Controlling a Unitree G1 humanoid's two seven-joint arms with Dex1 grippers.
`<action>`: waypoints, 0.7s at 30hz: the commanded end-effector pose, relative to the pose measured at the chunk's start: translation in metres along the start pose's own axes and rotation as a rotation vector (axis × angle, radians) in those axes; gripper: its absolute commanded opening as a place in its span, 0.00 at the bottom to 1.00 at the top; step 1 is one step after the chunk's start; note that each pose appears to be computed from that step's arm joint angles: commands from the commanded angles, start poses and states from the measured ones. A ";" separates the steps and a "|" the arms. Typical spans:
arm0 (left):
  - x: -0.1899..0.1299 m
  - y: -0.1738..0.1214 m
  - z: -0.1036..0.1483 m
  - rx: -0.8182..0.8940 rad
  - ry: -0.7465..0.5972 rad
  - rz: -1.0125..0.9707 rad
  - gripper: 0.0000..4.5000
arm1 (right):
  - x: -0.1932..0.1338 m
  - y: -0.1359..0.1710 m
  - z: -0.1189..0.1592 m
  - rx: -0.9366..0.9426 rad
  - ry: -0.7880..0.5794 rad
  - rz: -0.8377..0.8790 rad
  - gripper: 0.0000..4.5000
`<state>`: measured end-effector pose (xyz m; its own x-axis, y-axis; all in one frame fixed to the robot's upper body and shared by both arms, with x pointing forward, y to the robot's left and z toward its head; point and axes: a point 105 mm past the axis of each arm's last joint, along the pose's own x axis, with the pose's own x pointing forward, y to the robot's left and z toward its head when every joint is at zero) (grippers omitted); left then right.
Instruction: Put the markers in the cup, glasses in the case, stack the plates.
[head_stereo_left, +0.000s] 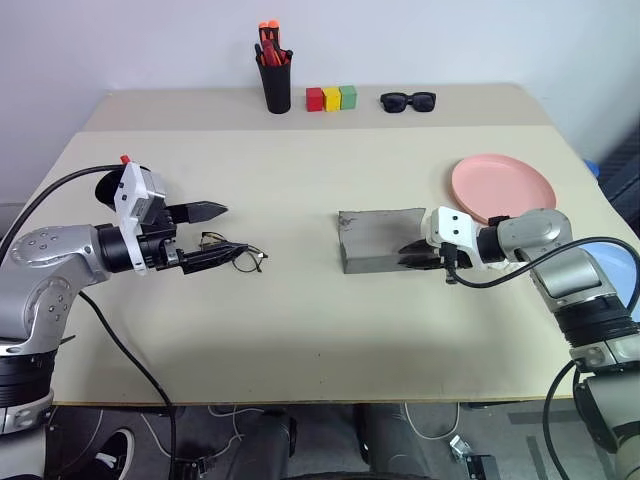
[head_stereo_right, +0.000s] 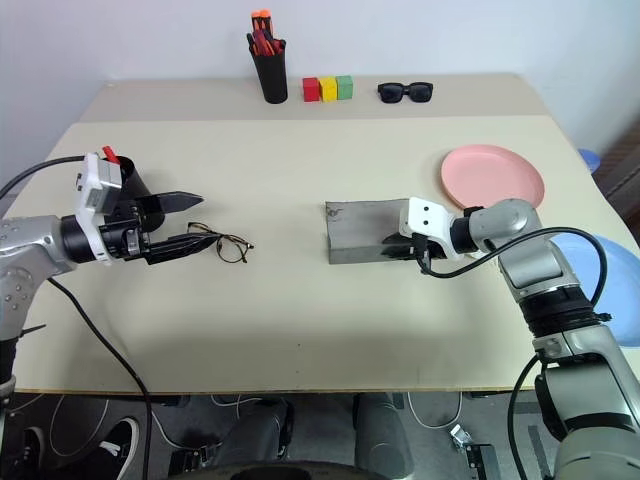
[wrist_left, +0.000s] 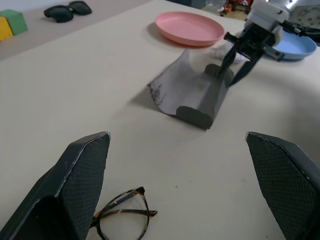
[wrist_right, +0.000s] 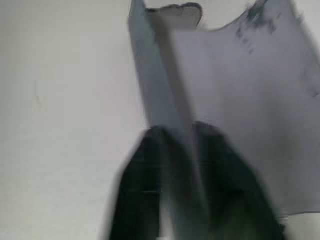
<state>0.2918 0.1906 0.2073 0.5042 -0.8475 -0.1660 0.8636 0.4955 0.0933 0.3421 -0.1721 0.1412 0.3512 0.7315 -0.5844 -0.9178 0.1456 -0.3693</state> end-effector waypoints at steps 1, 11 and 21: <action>-0.005 0.001 0.008 0.049 -0.011 0.013 1.00 | 0.001 0.000 -0.003 -0.019 0.022 0.023 0.01; -0.008 0.004 0.004 0.055 -0.009 0.026 1.00 | 0.003 0.001 0.003 -0.042 0.012 0.060 0.01; -0.009 0.002 0.003 0.040 -0.019 0.012 1.00 | -0.026 -0.008 0.066 0.067 -0.258 0.089 0.52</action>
<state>0.2918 0.1965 0.2003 0.5126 -0.8406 -0.1749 0.8586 0.5025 0.1014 0.3296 -0.1510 0.1763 0.1983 0.8592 -0.4717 -0.9723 0.1118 -0.2051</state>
